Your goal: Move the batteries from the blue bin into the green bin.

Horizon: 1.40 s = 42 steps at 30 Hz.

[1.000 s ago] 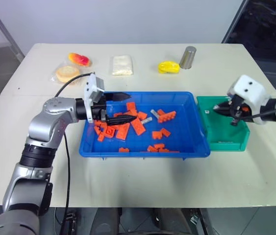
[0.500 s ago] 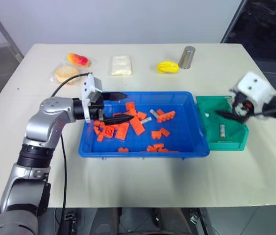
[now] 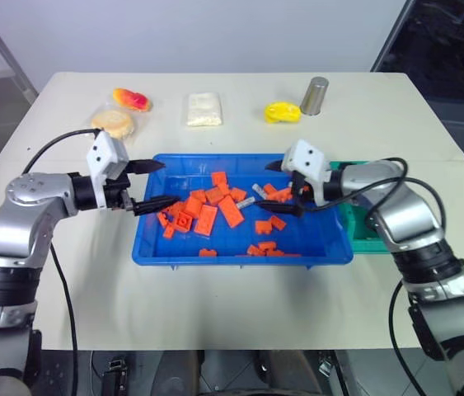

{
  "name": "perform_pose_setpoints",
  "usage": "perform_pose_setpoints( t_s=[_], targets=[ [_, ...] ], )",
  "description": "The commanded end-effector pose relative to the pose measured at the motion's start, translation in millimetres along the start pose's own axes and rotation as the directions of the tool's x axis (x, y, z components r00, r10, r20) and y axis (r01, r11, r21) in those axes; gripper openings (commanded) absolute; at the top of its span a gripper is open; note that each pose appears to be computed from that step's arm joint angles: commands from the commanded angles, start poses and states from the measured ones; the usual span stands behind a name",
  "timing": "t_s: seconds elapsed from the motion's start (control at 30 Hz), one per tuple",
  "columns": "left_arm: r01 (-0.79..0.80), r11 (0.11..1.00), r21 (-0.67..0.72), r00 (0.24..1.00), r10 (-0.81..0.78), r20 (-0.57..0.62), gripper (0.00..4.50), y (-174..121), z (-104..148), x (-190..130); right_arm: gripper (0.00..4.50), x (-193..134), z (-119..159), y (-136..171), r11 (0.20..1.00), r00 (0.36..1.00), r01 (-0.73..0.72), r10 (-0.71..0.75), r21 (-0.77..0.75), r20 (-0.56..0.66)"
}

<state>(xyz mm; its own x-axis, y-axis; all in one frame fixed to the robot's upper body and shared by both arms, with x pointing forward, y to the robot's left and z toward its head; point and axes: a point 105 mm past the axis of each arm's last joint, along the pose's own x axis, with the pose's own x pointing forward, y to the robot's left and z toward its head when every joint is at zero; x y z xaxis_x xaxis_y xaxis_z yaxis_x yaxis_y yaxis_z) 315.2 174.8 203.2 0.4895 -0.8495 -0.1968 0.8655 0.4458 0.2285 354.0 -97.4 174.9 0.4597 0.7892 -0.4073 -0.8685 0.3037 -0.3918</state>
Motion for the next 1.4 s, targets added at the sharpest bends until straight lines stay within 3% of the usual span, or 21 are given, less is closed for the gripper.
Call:
perform_pose_setpoints(
  t_s=[0.03,0.33,0.6,0.87,1.0,1.2,1.3,1.4],
  targets=[
    [-0.014,0.999,0.035,0.998,0.013,0.055,4.50,-9.1,20.8,-3.6,4.47,3.5,9.8,-10.4,0.994,1.000,-0.019,0.021,-0.105,0.017],
    [-0.042,0.999,-0.010,0.993,0.043,0.109,4.50,-33.3,26.3,5.2,4.47,28.1,3.2,-10.7,0.972,0.992,-0.121,0.124,-0.202,-0.001],
    [-0.073,0.997,0.015,0.993,0.071,0.098,4.50,-33.6,32.0,0.4,4.47,40.8,-6.9,-6.5,0.956,0.981,-0.196,0.192,-0.218,-0.039],
    [-0.071,0.997,0.033,0.990,0.066,0.122,4.50,-35.2,42.3,2.5,4.47,46.8,-26.9,-1.6,0.950,0.958,-0.275,0.257,-0.150,-0.131],
    [-0.073,0.997,0.034,0.990,0.068,0.127,4.50,-35.1,42.2,2.8,4.47,50.5,-26.8,-4.1,0.961,0.956,-0.276,0.271,-0.033,-0.109],
    [-0.079,0.996,0.032,0.989,0.075,0.127,4.50,-34.2,39.9,2.1,4.47,56.6,-24.8,-1.9,0.956,0.953,-0.289,0.282,-0.053,-0.110],
    [-0.083,0.996,0.034,0.989,0.078,0.127,4.50,-33.9,39.6,2.0,3.58,61.4,-23.9,2.7,0.950,0.948,-0.306,0.298,-0.063,-0.108],
    [-0.087,0.996,0.035,0.989,0.082,0.126,4.50,-33.5,39.2,0.7,2.03,62.8,-24.0,5.1,0.946,0.945,-0.315,0.307,-0.072,-0.110]
  ],
)
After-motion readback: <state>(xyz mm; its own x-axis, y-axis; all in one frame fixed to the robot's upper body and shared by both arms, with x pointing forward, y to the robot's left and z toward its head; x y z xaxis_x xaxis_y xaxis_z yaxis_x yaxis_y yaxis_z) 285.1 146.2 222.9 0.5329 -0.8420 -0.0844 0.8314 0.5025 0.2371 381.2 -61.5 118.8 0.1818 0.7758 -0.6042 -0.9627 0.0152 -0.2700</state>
